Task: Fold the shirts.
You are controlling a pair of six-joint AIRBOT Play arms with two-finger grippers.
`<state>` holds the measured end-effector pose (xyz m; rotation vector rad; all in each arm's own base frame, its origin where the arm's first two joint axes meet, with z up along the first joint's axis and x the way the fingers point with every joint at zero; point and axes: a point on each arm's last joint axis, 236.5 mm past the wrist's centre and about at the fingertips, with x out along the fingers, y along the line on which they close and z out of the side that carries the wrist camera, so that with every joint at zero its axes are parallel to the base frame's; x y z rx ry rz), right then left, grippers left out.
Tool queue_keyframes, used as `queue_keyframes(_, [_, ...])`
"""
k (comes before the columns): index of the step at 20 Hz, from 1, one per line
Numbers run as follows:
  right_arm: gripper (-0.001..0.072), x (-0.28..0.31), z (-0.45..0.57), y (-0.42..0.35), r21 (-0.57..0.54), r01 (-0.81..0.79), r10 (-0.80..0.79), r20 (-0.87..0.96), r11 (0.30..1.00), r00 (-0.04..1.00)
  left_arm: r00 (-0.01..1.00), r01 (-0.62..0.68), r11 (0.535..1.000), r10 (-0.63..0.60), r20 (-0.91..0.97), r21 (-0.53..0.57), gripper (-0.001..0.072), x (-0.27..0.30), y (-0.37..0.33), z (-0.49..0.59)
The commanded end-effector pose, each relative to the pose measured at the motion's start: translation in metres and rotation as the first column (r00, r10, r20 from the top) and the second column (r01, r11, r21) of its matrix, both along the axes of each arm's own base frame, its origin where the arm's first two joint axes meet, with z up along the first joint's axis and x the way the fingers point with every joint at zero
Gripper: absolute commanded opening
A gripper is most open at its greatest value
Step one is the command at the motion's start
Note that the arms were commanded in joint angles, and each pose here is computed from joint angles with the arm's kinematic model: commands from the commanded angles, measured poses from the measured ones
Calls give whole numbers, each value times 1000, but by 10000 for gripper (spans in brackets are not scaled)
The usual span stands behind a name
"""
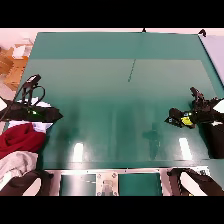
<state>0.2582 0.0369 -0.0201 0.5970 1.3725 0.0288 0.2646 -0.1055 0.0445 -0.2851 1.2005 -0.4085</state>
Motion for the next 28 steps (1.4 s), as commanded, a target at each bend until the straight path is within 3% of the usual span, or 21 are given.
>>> queue_keyframes(1, [21, 0, 0, 0, 0, -1, 1, 0, 1000, 1000, 1000, 0, 1000, 0, 1, 0, 25, 0, 0, 0])
queue_keyframes(5, [21, 0, 0, 0, 0, -1, 1, 0, 1000, 1000, 1000, -4, 1000, 4, 12, 23, 25, 3, 5, -2])
queue_keyframes(8, [21, 0, 0, 0, 1, -1, 1, 0, 1000, 1000, 996, -78, 963, 65, 57, 256, 45, 15, 60, -16])
queue_keyframes(9, [20, 0, 0, 0, 0, -1, 1, 0, 1000, 1000, 989, -140, 918, 111, 97, 372, 485, 23, 93, -17])
queue_keyframes(10, [20, 0, 0, 0, 0, -1, 1, 0, 1000, 1000, 976, -208, 860, 152, 155, 466, 710, 33, 123, -13])
queue_keyframes(11, [20, 0, 0, 0, 1, -1, 1, 0, 1000, 1000, 963, -250, 806, 151, 221, 537, 720, 44, 147, -6])
queue_keyframes(13, [21, 0, 0, 0, 1, -1, 1, 0, 1000, 1000, 952, -277, 762, 133, 277, 586, 720, 61, 169, -3])
queue_keyframes(17, [21, 0, 0, 0, 1, -1, 1, 0, 1000, 1000, 992, -117, 758, 61, 109, 642, 720, 72, 176, -66])
queue_keyframes(21, [21, 0, 0, 0, 1, -1, 1, 0, 1000, 1000, 986, 41, 774, 70, -150, 631, 720, 49, 174, -140])
queue_keyframes(22, [21, 0, 0, 0, 1, -1, 1, 0, 1000, 1000, 977, 70, 775, 73, -199, 628, 717, 41, 174, -149])
queue_keyframes(23, [20, 0, 0, 0, 1, -1, 1, 0, 1000, 1000, 971, 84, 776, 76, -225, 626, 610, 37, 174, -154])
queue_keyframes(25, [21, 0, 0, 0, 1, -1, 1, 0, 1000, 1000, 970, 87, 775, 78, -232, 625, 21, 35, 174, -154])
queue_keyframes(28, [21, 0, 0, 0, 1, -1, 1, 0, 1000, 1000, 975, 56, 782, 91, -203, 620, 24, 53, 172, -132])
